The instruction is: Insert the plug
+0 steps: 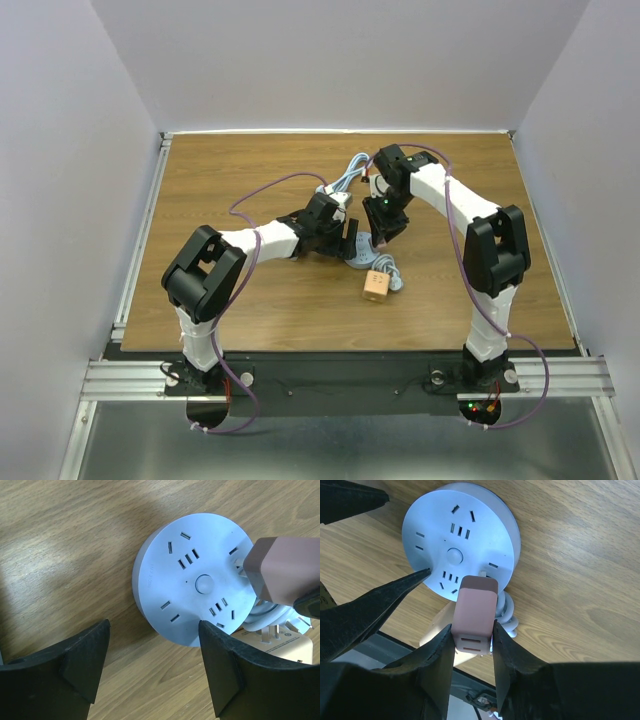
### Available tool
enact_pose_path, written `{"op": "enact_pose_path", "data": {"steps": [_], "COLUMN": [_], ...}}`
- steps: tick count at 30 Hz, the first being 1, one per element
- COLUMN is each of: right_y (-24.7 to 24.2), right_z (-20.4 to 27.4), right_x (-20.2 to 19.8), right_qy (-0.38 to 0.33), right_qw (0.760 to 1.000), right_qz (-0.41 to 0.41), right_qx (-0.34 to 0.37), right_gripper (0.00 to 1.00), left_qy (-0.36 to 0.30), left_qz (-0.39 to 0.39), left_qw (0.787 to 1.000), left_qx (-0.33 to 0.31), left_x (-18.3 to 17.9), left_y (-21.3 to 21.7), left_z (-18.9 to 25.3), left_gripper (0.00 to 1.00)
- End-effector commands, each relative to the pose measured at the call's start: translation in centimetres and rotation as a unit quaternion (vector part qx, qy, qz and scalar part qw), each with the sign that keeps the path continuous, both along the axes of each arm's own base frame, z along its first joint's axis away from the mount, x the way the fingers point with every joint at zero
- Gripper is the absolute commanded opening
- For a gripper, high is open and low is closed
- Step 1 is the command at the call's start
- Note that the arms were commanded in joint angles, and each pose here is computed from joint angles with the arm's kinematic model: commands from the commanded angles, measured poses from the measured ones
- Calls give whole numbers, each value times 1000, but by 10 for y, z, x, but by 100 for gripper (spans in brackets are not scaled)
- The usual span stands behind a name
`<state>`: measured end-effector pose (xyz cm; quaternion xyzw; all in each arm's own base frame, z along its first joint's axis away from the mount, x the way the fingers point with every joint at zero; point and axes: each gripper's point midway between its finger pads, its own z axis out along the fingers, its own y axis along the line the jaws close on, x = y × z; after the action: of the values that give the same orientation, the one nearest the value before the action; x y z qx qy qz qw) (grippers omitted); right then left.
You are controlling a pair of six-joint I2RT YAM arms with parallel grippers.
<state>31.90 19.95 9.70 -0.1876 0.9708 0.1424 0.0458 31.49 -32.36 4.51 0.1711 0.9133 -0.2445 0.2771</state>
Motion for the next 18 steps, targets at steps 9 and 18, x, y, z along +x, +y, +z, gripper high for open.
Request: {"op": "enact_pose_path", "data": {"steps": [9, 18], "right_y": [-6, -14], "right_z": [-9, -2], "right_x": [9, 3], "right_qy": [-9, -15], "right_qw": [999, 999], "right_qz": [-2, -8], "right_qx": [-36, -49], "right_gripper": [0, 0], "left_qy": [-5, -3], "left_qz": [-11, -14], "left_qw": [1000, 1000], "left_qx": [11, 10], "left_x": [-1, 0], "left_y": [2, 0], "left_z": [-1, -2], "left_gripper": [80, 79]}}
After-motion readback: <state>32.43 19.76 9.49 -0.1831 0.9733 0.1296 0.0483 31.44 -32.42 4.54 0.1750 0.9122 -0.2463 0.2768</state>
